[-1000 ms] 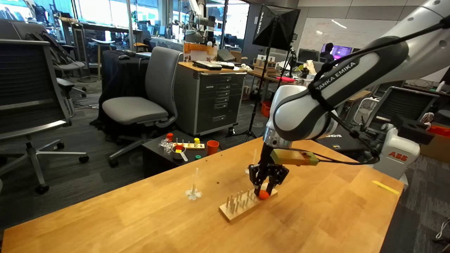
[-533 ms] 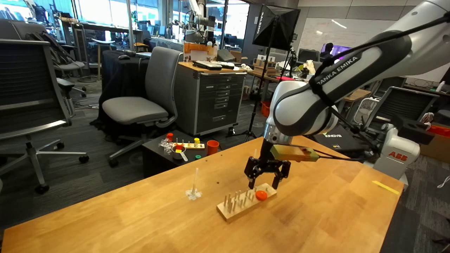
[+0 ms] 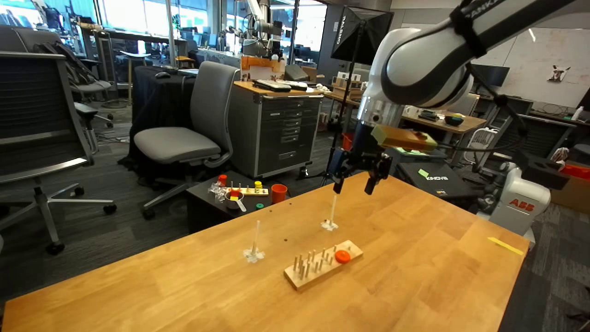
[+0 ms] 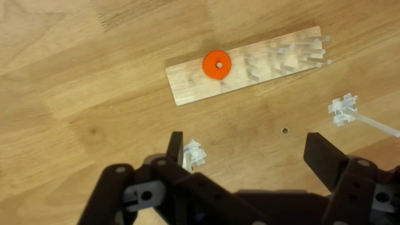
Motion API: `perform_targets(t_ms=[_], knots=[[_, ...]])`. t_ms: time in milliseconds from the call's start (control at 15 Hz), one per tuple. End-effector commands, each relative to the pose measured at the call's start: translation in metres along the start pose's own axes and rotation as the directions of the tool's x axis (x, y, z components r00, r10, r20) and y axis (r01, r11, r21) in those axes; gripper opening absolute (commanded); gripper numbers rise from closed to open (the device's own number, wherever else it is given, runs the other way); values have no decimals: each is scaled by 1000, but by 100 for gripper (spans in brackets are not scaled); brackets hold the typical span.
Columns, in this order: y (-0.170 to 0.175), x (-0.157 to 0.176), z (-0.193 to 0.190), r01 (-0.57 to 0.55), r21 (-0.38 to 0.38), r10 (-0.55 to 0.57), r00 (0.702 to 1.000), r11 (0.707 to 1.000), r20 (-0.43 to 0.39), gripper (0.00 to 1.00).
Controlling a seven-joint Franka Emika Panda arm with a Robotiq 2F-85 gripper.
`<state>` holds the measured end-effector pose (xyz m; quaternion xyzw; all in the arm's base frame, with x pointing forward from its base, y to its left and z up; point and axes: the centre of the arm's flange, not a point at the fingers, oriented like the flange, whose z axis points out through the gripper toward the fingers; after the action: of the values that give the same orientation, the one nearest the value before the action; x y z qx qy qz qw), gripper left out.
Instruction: Put the orange ring on the wooden platform
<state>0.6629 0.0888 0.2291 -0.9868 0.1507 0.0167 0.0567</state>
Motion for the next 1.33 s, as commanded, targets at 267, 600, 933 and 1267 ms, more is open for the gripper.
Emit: perform_targets(t_ms=[267, 600, 933, 1267], knots=[[-2, -39, -87, 58, -152, -54, 998, 987, 31, 100], [2, -47, -108, 104, -203, -95, 994, 974, 52, 100], [1, -53, -113, 114, -193, -99, 991, 975, 86, 100], [0, -45, -102, 101, -189, -85, 992, 977, 88, 100]])
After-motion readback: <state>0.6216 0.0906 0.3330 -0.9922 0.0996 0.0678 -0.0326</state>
